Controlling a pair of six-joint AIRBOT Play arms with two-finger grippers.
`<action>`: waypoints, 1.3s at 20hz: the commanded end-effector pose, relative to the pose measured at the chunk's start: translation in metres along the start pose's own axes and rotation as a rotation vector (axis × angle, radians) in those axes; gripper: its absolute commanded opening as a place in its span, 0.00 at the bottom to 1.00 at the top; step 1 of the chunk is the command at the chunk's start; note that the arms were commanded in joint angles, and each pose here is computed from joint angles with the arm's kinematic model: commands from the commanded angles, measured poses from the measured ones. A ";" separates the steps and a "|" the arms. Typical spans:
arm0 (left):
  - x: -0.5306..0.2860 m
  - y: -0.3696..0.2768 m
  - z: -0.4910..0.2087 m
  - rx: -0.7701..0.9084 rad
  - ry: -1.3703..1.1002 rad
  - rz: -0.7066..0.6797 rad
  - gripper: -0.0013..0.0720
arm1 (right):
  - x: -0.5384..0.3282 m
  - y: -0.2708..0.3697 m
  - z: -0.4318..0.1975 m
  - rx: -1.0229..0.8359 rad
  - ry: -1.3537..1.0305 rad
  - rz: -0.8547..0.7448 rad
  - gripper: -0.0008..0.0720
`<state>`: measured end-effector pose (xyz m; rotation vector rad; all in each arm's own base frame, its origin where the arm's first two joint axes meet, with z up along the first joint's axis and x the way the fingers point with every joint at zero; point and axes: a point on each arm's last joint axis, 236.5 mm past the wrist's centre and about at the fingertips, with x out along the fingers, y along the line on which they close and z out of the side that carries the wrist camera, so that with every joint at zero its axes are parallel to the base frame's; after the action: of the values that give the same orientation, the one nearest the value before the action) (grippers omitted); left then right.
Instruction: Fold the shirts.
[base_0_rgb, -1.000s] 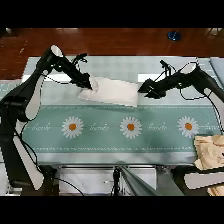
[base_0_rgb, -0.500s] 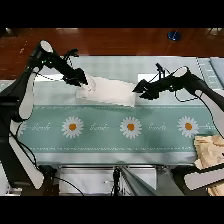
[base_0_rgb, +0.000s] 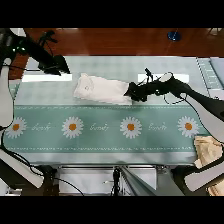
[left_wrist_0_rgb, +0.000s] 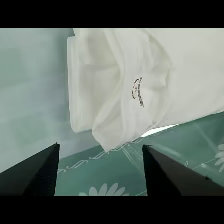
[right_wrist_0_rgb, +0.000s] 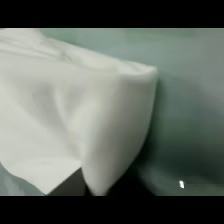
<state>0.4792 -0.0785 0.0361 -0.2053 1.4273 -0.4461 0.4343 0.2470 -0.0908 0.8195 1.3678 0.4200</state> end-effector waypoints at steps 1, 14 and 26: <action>-0.024 -0.002 0.001 0.008 -0.048 0.026 0.84 | 0.011 0.019 0.012 0.049 -0.074 0.059 0.04; -0.013 -0.030 -0.010 0.069 0.013 0.011 0.65 | -0.266 0.093 0.015 -0.189 -0.279 -0.110 0.03; 0.008 -0.076 -0.016 0.183 0.055 -0.006 0.65 | -0.464 0.004 -0.092 0.222 -0.478 -0.272 0.03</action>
<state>0.4512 -0.1467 0.0578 -0.0560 1.4300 -0.5828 0.3051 -0.0291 0.2329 0.7806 1.0139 -0.0269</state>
